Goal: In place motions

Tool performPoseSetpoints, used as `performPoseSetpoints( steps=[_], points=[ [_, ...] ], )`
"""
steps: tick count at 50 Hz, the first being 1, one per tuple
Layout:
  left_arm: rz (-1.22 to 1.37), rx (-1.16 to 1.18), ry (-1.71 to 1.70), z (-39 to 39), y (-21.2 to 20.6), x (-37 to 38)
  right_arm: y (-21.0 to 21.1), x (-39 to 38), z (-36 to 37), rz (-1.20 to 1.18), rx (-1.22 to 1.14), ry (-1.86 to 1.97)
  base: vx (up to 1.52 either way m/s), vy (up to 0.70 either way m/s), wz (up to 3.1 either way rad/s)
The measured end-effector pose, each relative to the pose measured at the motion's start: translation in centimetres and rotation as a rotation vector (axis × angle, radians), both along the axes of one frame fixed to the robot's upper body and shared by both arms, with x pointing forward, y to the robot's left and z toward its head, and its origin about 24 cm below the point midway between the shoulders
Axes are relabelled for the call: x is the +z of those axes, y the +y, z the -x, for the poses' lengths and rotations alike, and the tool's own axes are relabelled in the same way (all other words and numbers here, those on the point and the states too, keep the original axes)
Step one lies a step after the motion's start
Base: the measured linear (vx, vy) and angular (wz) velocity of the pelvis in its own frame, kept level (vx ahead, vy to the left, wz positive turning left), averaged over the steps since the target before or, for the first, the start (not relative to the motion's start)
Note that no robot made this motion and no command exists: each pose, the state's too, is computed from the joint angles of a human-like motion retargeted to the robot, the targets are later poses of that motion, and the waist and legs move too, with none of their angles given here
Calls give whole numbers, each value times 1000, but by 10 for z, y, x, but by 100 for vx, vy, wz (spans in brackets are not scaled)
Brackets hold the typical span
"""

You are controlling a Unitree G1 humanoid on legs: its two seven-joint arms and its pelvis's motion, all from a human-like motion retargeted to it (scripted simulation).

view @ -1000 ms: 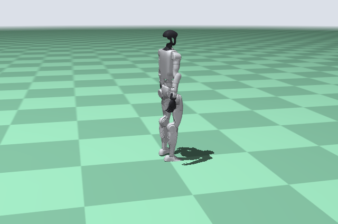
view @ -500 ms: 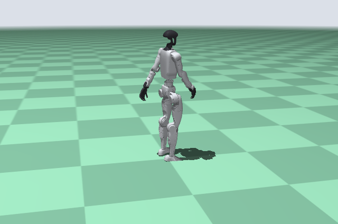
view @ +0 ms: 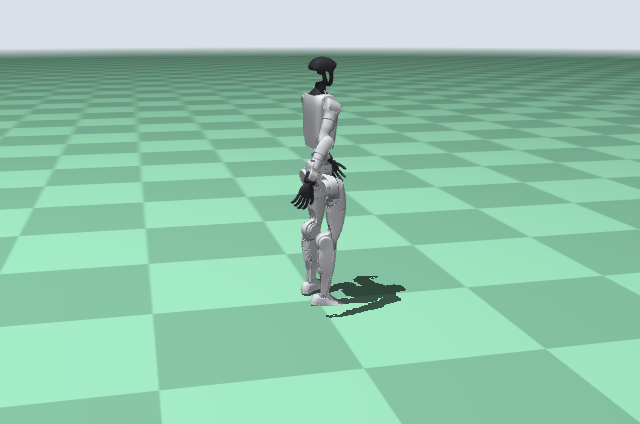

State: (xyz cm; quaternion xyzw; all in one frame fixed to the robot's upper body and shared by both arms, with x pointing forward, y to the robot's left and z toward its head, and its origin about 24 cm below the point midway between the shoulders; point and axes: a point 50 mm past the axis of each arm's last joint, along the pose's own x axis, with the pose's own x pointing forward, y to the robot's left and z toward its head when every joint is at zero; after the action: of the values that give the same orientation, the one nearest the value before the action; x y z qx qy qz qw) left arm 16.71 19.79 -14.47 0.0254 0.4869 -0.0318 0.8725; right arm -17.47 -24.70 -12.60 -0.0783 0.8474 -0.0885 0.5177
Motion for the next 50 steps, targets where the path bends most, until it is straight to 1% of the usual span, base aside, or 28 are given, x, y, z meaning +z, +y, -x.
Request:
performPoseSetpoints(
  steps=[4, 8, 13, 19, 23, 27, 31, 35, 39, 42, 46, 50],
  points=[
    [14, -3, 137, 39, -1, -15, 7, -12, -21, -23, 21, -44, 0, 0, 0],
    [26, 49, 342, 106, -5, -31, 19, -32, -76, -91, 119, -147, 0, 0, 0],
    [69, 209, 676, 219, -16, -32, 45, -50, -191, -271, 309, -397, -2, -1, -22],
    [148, 466, 999, 339, -38, 2, 111, -25, -336, -517, 519, -855, -1, 0, -32],
    [143, 554, 1121, 381, -50, 23, 146, 9, -394, -629, 578, -1106, 0, 0, 4],
    [127, 571, 1135, 386, -49, 26, 160, 30, -418, -671, 627, -1242, 0, 0, 0],
    [119, 529, 1059, 359, -40, 10, 151, 24, -410, -649, 657, -1223, 0, 0, 0],
    [107, 451, 920, 305, -31, -12, 129, -4, -371, -595, 623, -1065, 0, 0, 0],
    [68, 346, 709, 224, -19, -32, 90, -39, -292, -487, 518, -755, 0, 0, 0],
    [59, 265, 560, 168, -13, -36, 62, -50, -225, -395, 423, -515, 0, 0, 0],
    [61, 141, 345, 95, -8, -30, 29, -44, -132, -252, 292, -247, 0, 0, 0],
    [48, 61, 179, 46, -4, -18, 11, -28, -68, -155, 206, -118, 0, 0, 0]
  ],
)
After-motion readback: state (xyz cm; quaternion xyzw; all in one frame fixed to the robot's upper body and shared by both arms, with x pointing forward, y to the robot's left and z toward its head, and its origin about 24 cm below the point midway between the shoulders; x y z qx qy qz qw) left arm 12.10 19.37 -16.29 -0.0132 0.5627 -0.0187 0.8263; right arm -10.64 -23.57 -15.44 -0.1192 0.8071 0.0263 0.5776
